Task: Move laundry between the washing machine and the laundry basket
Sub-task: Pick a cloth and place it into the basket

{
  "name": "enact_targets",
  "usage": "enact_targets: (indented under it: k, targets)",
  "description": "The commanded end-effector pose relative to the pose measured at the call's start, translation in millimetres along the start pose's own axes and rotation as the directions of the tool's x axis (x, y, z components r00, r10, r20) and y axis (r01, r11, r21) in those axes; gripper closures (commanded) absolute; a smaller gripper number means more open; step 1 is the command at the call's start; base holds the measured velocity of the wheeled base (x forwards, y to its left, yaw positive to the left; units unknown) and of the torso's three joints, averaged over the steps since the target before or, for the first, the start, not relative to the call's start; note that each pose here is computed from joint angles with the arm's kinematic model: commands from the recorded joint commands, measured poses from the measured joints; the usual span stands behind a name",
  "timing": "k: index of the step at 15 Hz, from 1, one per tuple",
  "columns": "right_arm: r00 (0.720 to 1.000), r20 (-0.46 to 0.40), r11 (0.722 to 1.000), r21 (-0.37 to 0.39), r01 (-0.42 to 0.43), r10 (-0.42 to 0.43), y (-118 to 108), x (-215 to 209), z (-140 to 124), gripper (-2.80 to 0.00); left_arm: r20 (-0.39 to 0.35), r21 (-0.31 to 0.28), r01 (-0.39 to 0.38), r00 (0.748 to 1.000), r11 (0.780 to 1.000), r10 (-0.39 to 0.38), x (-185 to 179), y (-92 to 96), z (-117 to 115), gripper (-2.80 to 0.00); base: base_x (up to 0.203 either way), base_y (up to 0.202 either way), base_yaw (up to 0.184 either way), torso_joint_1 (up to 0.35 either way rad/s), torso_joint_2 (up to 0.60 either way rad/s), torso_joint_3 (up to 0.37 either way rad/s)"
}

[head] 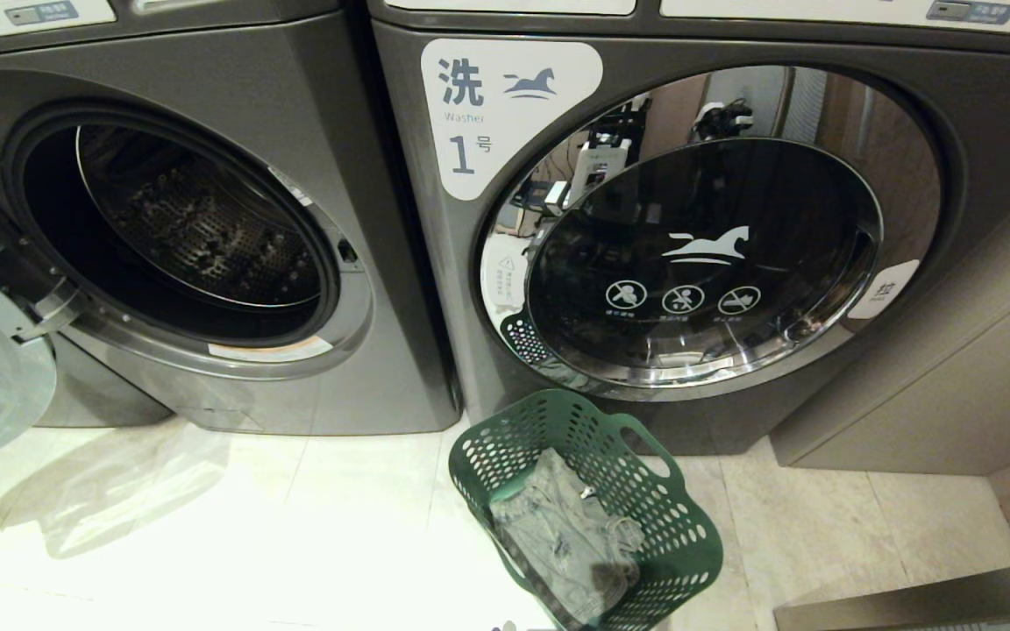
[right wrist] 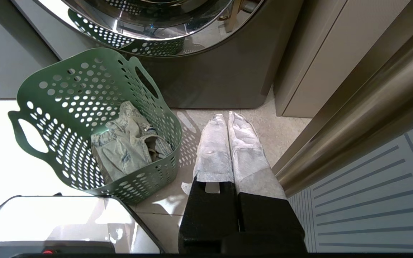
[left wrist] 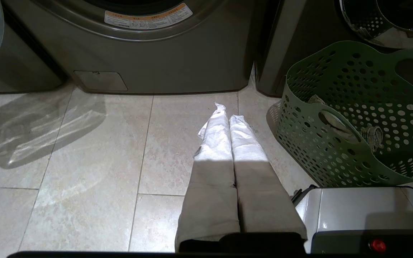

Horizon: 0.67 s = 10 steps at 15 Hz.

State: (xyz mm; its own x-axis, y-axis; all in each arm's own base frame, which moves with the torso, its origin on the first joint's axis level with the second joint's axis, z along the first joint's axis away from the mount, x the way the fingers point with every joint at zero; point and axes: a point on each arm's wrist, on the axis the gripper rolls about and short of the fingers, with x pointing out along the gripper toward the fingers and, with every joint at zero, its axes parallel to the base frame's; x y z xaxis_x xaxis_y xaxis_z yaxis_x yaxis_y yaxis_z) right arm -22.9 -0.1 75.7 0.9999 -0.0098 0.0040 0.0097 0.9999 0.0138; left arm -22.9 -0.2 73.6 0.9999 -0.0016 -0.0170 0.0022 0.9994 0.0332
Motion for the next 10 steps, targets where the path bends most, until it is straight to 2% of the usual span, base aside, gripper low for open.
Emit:
enact_targets:
  k: [1, 10]
  targets:
    - [1.000, 0.001, 1.000, 0.000, 0.001, -0.001, 0.0, 0.0, 0.0, 0.00, 0.002, 0.000, 0.000, 1.000, 1.000, 0.000, -0.1, 0.0, -0.1, 0.00, 0.000, 0.000, 0.000, 0.000, 0.00, 0.000]
    - [1.000, 0.001, 1.000, 0.000, 0.002, -0.002, 0.0, 0.0, 0.0, 0.00, 0.002, 0.000, 0.000, 1.000, 1.000, 0.000, -0.1, 0.0, -0.1, 0.00, 0.000, 0.000, 0.000, 0.000, 0.00, 0.000]
